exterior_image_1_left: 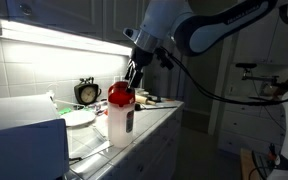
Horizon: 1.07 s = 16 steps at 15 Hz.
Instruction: Put the red lid on the jar
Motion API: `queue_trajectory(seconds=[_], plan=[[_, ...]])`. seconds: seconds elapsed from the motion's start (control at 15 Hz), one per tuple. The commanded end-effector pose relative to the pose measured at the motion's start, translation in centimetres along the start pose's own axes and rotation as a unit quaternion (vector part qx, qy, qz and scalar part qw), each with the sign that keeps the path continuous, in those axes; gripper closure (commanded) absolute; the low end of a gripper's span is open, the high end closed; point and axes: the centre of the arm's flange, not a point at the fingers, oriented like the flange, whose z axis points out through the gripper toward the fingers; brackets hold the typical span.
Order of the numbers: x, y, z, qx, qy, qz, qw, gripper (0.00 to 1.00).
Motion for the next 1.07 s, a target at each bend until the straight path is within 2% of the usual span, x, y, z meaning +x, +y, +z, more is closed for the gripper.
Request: queue_trajectory(seconds=[0.0,0.4,1.0], plan=[[0.2,0.7,0.6,0.001,0.010,0.001,1.0000,0.00],[0.1,1.5,1.9,0.003,0.014,0.007,0.9999,0.00],[0.2,1.5,2.9,0.017,-0.032,0.026,0.9990,0.00]])
